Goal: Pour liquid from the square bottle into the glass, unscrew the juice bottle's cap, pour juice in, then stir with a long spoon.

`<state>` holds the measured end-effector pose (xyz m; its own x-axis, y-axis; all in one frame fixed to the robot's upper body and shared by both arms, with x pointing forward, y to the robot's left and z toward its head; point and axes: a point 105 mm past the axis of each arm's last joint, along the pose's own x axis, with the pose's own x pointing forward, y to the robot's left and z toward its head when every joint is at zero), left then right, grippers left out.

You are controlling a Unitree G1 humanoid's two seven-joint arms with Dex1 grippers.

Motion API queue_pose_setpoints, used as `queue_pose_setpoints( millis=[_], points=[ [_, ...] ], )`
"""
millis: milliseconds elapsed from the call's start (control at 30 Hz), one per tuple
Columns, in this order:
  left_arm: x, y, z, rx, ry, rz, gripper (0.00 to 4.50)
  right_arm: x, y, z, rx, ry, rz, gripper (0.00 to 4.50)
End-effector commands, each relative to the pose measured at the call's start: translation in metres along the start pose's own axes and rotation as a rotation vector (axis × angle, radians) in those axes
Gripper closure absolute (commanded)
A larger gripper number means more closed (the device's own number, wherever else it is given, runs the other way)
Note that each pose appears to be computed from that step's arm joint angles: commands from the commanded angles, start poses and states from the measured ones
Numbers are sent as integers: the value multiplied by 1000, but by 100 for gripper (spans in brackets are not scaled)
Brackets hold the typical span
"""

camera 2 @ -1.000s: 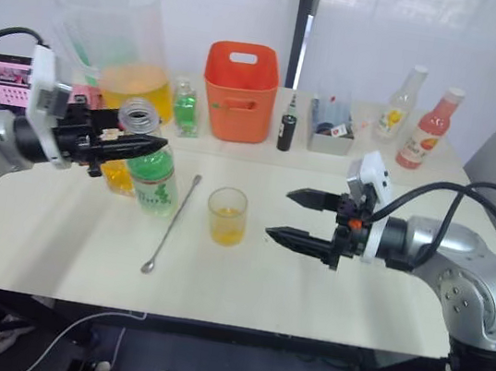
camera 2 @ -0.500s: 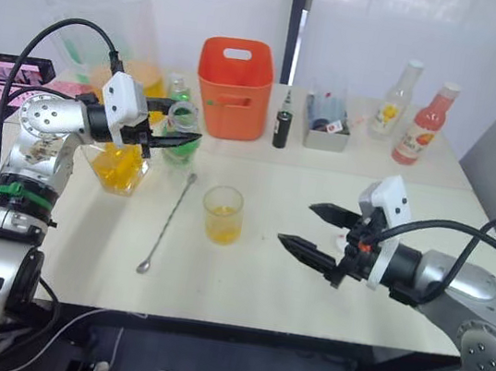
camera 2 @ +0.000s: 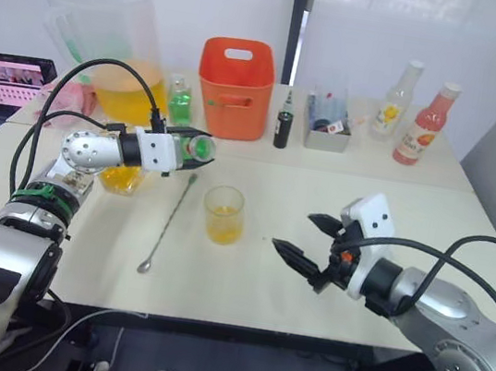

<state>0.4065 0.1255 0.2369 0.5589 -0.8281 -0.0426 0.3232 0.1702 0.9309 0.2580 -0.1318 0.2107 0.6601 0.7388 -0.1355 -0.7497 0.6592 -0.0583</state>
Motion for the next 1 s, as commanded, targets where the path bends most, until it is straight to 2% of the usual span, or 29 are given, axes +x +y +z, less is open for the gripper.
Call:
queue_pose_setpoints(
  millis=[33,500,1000],
  points=[
    [-1,24,17,137,-47,88,288,2,7,9,-39,-38,12,2],
    [5,11,16,162,-55,83,288,8,6,13,-41,-36,16,2],
    [11,-1,20,278,-70,82,288,6,-1,7,-45,3,-19,2]
  ],
)
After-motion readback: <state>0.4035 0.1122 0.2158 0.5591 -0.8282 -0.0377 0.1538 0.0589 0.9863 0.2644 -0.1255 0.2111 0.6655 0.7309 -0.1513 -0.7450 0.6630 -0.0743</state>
